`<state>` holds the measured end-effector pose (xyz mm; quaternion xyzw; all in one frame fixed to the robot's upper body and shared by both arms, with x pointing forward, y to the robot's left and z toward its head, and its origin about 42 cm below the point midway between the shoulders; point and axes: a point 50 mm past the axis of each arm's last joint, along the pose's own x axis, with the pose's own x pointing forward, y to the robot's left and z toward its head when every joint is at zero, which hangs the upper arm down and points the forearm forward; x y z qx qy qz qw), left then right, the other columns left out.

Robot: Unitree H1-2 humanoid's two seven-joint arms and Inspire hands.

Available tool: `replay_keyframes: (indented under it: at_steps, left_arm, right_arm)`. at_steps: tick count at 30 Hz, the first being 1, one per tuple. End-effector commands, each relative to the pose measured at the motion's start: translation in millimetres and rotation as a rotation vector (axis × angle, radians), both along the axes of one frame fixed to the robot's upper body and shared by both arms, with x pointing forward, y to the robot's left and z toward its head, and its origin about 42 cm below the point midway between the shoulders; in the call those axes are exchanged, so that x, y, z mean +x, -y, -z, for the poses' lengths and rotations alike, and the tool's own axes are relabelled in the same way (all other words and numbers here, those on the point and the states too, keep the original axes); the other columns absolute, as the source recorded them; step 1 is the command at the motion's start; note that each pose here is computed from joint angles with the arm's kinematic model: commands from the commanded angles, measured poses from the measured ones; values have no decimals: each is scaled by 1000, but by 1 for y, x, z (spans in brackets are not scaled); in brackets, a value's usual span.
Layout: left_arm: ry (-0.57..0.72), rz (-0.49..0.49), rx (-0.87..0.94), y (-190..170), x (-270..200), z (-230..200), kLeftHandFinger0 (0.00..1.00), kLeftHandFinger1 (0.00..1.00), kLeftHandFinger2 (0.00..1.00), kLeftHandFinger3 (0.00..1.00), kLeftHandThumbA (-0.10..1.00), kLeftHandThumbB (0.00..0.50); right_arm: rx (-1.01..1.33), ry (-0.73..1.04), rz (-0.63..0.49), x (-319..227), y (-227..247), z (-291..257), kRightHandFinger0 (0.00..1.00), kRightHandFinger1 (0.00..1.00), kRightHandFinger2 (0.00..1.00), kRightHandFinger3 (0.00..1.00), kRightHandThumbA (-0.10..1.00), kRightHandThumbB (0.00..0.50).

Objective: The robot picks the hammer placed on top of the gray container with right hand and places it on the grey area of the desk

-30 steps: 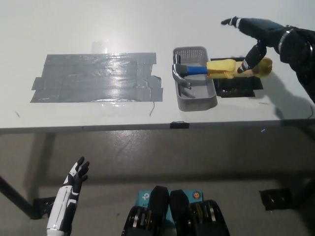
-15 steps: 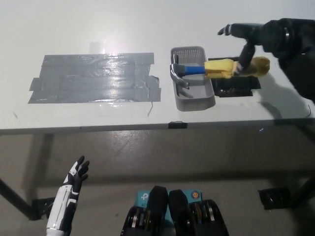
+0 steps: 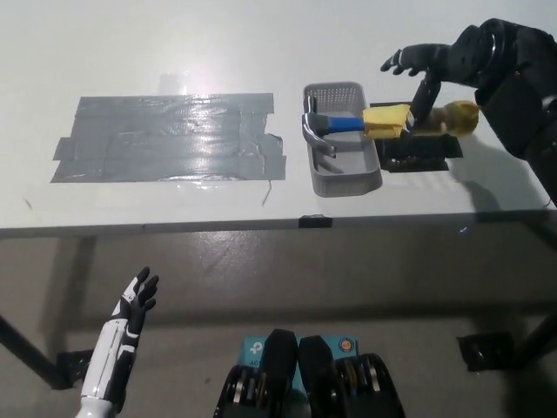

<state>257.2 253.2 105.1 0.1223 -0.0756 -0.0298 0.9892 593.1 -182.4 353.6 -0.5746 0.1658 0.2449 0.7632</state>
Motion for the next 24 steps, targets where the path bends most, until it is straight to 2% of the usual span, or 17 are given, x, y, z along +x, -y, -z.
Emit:
replay_keyframes:
  at_steps: [1, 4, 8, 11, 17, 19, 20, 22, 24]
  left_arm:
    - [35, 28, 1, 0, 1, -11, 1000, 1000, 1000, 1000, 1000, 184]
    - [41, 30, 13, 0, 1, -11, 1000, 1000, 1000, 1000, 1000, 176]
    - [42, 36, 6, 0, 3, -13, 1000, 1000, 1000, 1000, 1000, 184]
    - [40, 35, 8, 0, 3, -13, 1000, 1000, 1000, 1000, 1000, 179]
    - [44, 40, 5, 2, 4, -15, 1000, 1000, 1000, 1000, 1000, 170]
    - [48, 45, 6, 2, 5, -16, 1000, 1000, 1000, 1000, 1000, 167]
    - [48, 45, 3, 2, 6, -16, 1000, 1000, 1000, 1000, 1000, 168]
    - [48, 48, -1, 2, 7, -16, 1000, 1000, 1000, 1000, 1000, 168]
    - [49, 51, -6, 2, 7, -17, 1000, 1000, 1000, 1000, 1000, 159]
  right_arm:
    - [22, 64, 7, 5, -16, -40, 1000, 1000, 1000, 1000, 1000, 356]
    - [5, 55, 9, 5, -15, -37, 1000, 1000, 1000, 1000, 1000, 344]
    - [12, 37, 15, 6, -13, -33, 1000, 1000, 1000, 1000, 1000, 374]
    - [-22, 26, -23, 6, -14, -31, 1000, 1000, 1000, 1000, 1000, 338]
    - [17, 15, -17, 5, -16, -26, 1000, 1000, 1000, 1000, 1000, 314]
    - [26, 14, -4, 5, -15, -24, 1000, 1000, 1000, 1000, 1000, 328]
    - [16, 30, 25, 5, -17, -22, 1000, 1000, 1000, 1000, 1000, 367]
    - [18, 37, 39, 4, -17, -19, 1000, 1000, 1000, 1000, 1000, 350]
    - [-2, 49, 39, 4, -17, -15, 1000, 1000, 1000, 1000, 1000, 354]
